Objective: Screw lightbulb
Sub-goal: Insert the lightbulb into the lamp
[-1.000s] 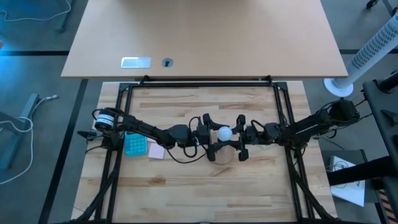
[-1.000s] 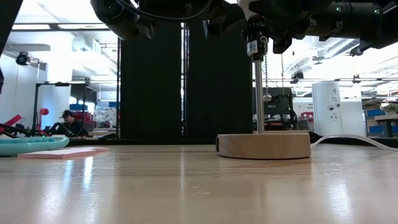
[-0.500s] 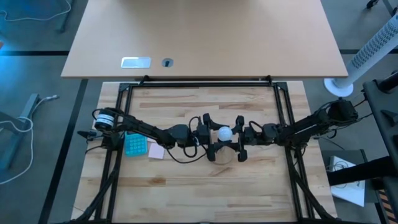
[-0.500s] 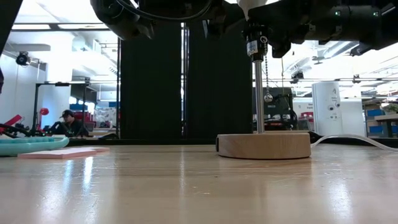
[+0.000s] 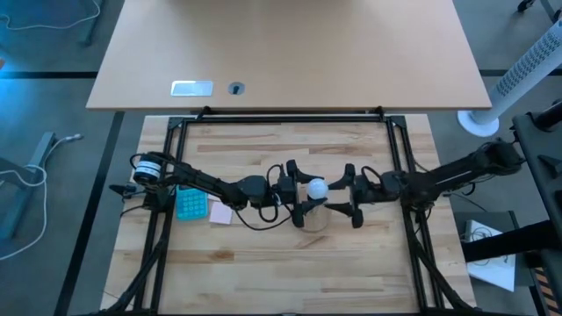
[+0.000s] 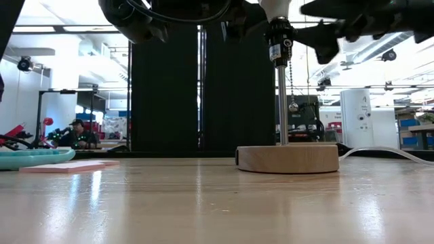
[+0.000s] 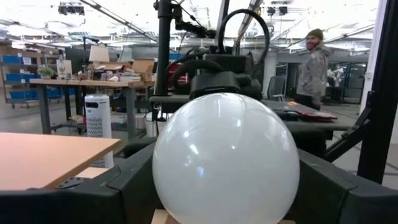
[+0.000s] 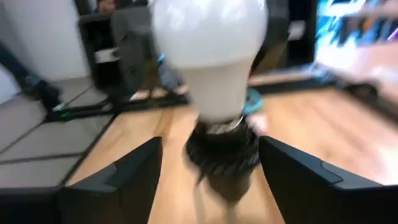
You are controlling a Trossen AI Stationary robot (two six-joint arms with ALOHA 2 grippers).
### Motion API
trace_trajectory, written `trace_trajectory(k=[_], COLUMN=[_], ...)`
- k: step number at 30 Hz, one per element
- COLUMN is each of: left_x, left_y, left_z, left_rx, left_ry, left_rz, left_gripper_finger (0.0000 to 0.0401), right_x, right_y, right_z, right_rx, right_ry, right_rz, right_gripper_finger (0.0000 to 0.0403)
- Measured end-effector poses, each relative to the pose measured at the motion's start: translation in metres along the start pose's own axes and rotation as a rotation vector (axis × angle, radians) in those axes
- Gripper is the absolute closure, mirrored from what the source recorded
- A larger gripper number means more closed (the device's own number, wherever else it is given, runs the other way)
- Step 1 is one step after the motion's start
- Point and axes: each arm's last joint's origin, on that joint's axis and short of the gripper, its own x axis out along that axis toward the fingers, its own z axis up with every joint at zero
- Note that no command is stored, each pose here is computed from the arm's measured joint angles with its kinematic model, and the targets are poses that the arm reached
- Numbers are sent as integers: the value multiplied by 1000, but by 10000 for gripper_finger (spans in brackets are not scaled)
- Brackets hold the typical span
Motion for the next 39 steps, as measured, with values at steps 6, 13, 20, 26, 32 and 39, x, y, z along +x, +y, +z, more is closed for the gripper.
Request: trace_trajectory(k=[6,13,20,26,32,39], left_x=[0,0,0,1,1,0], left_y=[0,0,0,2,3,4], left_z=[0,-2,-3,-4,-6,-14], left_rx=[8,-11,-18,-17,-13,-4], left_ry=[8,38,48,52,63,131], left_rz=[1,-18,-51,-62,-65,-65], left_gripper_finger=[128,128,128,129,129,134], right_x=[-25,-38,-9,8,29,49], right_y=[9,16,28,32,30,21], right_z=[46,121,166,193,200,192], right_rx=[70,50,-201,-338,-371,-360], right_ry=[220,407,408,470,489,546], right_rz=[-20,-114,-26,68,183,150], right_gripper_finger=[115,91,84,100,112,120])
